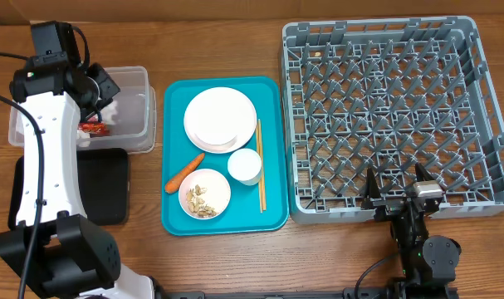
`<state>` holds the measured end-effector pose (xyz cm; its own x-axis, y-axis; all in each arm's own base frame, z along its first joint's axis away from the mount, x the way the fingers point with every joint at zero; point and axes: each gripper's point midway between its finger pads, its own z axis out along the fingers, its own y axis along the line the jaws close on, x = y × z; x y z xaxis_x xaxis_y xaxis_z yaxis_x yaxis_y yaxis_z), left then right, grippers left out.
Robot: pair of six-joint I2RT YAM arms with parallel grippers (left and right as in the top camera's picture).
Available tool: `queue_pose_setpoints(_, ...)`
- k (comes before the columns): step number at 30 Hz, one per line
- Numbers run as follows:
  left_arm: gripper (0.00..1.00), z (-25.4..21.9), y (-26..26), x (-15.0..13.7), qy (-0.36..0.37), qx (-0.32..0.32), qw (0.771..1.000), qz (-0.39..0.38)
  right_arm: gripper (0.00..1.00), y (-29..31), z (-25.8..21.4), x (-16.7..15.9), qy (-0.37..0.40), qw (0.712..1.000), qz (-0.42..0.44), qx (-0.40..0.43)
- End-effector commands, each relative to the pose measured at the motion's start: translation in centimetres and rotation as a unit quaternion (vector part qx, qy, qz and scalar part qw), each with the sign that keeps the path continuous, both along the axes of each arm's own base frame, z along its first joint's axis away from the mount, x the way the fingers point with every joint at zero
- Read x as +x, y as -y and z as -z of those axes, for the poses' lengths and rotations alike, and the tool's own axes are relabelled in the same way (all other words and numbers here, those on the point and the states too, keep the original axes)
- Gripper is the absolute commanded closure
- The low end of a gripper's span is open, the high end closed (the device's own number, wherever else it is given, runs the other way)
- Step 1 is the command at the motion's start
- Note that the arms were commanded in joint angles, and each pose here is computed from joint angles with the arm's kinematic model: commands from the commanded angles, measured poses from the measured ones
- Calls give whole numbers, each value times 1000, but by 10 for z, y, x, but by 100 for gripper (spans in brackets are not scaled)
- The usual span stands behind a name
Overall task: Sort waste into correct bins and load items into the dishwasher
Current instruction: 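Carry the tissue left and release it into the clear bin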
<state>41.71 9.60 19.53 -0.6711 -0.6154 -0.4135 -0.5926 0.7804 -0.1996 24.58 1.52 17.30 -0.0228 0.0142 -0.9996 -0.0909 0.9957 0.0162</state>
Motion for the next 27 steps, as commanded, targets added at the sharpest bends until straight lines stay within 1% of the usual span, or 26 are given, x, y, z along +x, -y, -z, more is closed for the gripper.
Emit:
queue_pose_setpoints(1,96,23,13,3,-27,-22,999,10,0,1,2,0,2,1000,2,2)
queue_pose_setpoints(6,96,51,14,7,-57,-40,998,-9,0,1,2,0,2,1000,2,2)
queue_pose_setpoints(10,96,65,17,8,-72,-53,996,-5,0,1,2,0,2,1000,2,2)
queue_pose_setpoints(11,94,67,17,8,-75,-53,996,-4,0,1,2,0,2,1000,2,2)
queue_pose_setpoints(13,87,68,17,8,-75,-52,996,-3,0,1,2,0,2,1000,2,2)
queue_pose_setpoints(15,71,68,17,9,-75,-50,996,3,0,1,2,0,2,1000,2,2)
queue_pose_setpoints(17,38,65,16,10,-71,-48,996,7,0,1,2,0,2,1000,2,2)
queue_pose_setpoints(18,26,63,17,12,-68,-50,996,12,0,1,2,0,2,1000,2,2)
queue_pose_setpoints(19,20,60,20,14,-64,-55,996,23,0,1,2,0,2,1000,2,2)
queue_pose_setpoints(22,18,43,37,18,-50,-91,993,59,0,1,2,0,2,1000,2,2)
queue_pose_setpoints(25,16,27,52,11,-56,-130,987,73,0,1,2,0,2,1000,2,2)
queue_pose_setpoints(26,15,24,58,8,-60,-147,984,78,0,1,2,0,2,1000,2,2)
queue_pose_setpoints(27,11,20,65,4,-64,-165,981,84,0,1,2,0,2,1000,2,2)
